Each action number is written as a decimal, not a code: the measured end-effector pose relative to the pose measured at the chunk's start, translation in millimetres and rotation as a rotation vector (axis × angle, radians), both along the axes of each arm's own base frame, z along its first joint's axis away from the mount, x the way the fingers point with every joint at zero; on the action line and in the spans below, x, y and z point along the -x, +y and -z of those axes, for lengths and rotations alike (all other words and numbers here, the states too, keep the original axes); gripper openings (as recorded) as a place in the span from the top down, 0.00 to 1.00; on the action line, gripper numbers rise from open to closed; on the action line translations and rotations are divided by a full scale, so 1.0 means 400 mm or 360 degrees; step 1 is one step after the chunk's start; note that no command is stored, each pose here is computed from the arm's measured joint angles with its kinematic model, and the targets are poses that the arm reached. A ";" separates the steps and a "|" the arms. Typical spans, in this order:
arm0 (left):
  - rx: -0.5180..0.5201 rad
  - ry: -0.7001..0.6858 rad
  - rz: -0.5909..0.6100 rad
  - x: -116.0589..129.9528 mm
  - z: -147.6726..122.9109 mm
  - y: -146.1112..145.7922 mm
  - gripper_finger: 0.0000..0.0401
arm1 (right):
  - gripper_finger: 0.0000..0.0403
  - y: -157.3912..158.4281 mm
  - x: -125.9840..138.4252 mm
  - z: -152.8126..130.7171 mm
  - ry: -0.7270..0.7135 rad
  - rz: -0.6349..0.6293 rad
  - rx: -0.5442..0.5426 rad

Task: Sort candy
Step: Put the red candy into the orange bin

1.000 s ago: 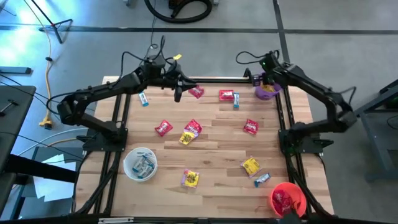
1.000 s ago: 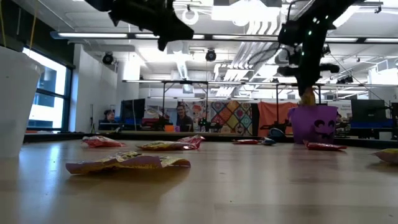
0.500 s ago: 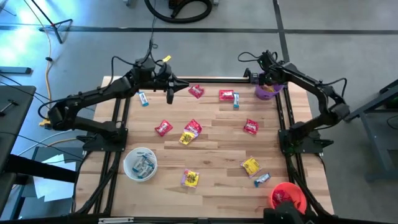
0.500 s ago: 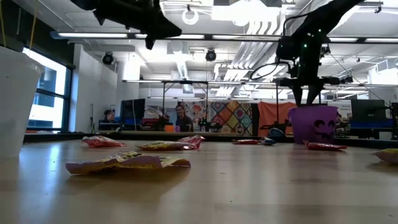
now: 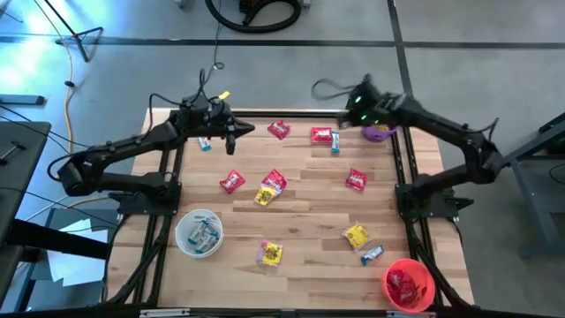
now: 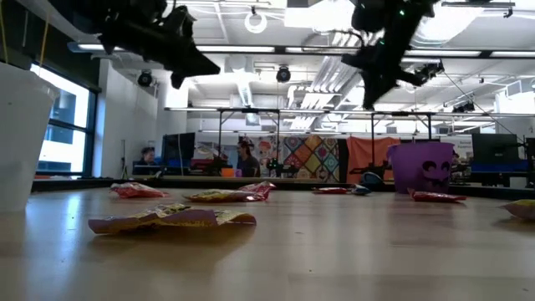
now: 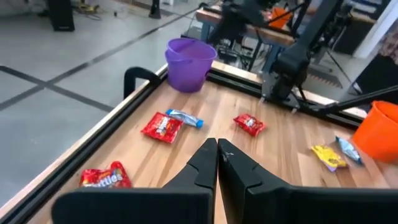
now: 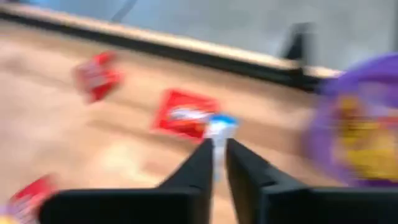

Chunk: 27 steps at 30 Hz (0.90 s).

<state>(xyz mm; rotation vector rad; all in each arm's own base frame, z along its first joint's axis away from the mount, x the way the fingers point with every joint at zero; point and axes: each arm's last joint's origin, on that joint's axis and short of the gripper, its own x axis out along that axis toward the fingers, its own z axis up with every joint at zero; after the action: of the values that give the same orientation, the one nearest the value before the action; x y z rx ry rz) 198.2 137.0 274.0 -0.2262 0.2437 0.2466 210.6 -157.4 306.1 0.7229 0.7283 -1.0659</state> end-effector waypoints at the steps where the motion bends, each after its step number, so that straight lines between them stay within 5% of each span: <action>1: 0.0012 -0.0013 0.0006 0.007 0.005 -0.001 1.00 | 0.96 0.020 -0.029 0.002 -0.0050 -0.0048 0.0009; 4: 0.0073 -0.0004 0.0030 0.023 0.025 -0.002 1.00 | 0.95 0.057 -0.115 0.010 -0.0261 -0.0140 0.0050; 13: 0.0166 -0.0019 0.0069 0.032 0.038 -0.004 1.00 | 0.59 -0.011 -0.262 0.109 -0.0597 -0.0300 -0.0017; 19: 0.0154 -0.0049 0.0016 0.040 0.025 -0.010 1.00 | 0.48 -0.085 -0.323 0.150 -0.0515 -0.0502 -0.0028; 27: 0.0148 -0.0095 0.0006 0.052 0.006 -0.020 1.00 | 0.46 -0.204 -0.392 0.202 -0.0254 -0.0749 -0.0070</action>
<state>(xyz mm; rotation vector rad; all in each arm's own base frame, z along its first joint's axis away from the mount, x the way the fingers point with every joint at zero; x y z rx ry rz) 177.2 128.8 271.4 -0.3244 0.1963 0.2244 367.3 -238.9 225.5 0.6244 0.7388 -0.5592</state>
